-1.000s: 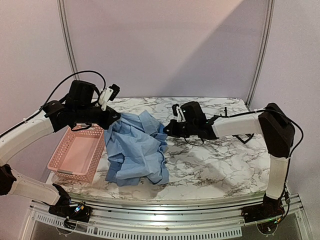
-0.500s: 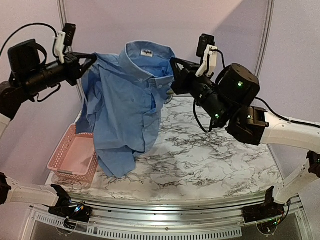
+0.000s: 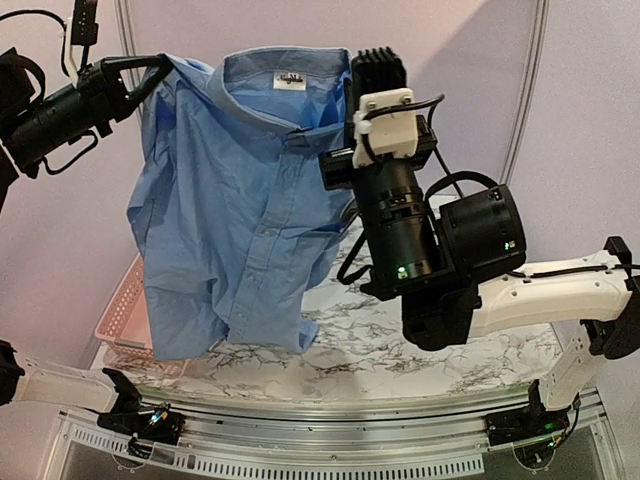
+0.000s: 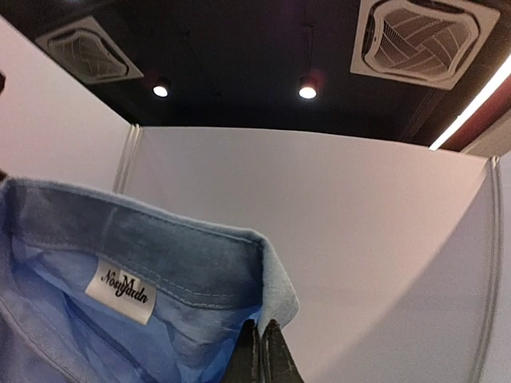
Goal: Remove the brooch from the garment
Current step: Flatten out the flattened clothing at the center of the board.
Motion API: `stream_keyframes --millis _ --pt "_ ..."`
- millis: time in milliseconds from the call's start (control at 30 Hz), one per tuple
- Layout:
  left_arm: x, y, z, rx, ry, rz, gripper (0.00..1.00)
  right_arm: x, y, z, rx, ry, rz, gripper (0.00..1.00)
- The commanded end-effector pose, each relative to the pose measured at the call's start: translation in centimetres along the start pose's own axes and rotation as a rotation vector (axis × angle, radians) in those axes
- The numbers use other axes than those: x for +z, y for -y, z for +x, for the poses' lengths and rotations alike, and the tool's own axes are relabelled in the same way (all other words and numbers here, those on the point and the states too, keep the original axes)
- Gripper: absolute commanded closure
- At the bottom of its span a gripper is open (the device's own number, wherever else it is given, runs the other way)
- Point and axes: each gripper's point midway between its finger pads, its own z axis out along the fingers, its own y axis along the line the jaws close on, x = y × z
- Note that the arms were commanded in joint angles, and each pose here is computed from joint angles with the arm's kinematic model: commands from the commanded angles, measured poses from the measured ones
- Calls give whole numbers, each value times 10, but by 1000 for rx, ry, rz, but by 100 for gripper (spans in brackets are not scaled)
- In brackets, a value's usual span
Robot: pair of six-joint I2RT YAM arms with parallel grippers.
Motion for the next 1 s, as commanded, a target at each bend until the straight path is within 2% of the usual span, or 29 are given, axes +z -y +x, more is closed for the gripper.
stream_keyframes --millis 0,133,233,400,500,633,800,967 --pt "4 7 -20 -40 54 48 100 -5 59 -14 -67 10 245 100" --pt "9 2 -26 -84 62 32 100 1 63 -11 -106 -36 205 100" --pt "24 -17 -7 -132 17 -48 100 15 67 11 -127 -120 165 100" --pt "57 -60 61 -180 -143 -225 100 25 94 36 -67 -197 188 100" --pt "69 -84 101 -155 -205 -332 100 33 114 61 -104 -262 235 100" --pt "92 -87 151 -153 -280 -299 100 39 113 115 -158 -392 179 100" --pt "120 -92 228 -182 -441 -257 100 36 119 200 -9 -591 130 100" --pt "135 -137 305 -169 -622 -425 100 42 104 267 110 -701 50 100"
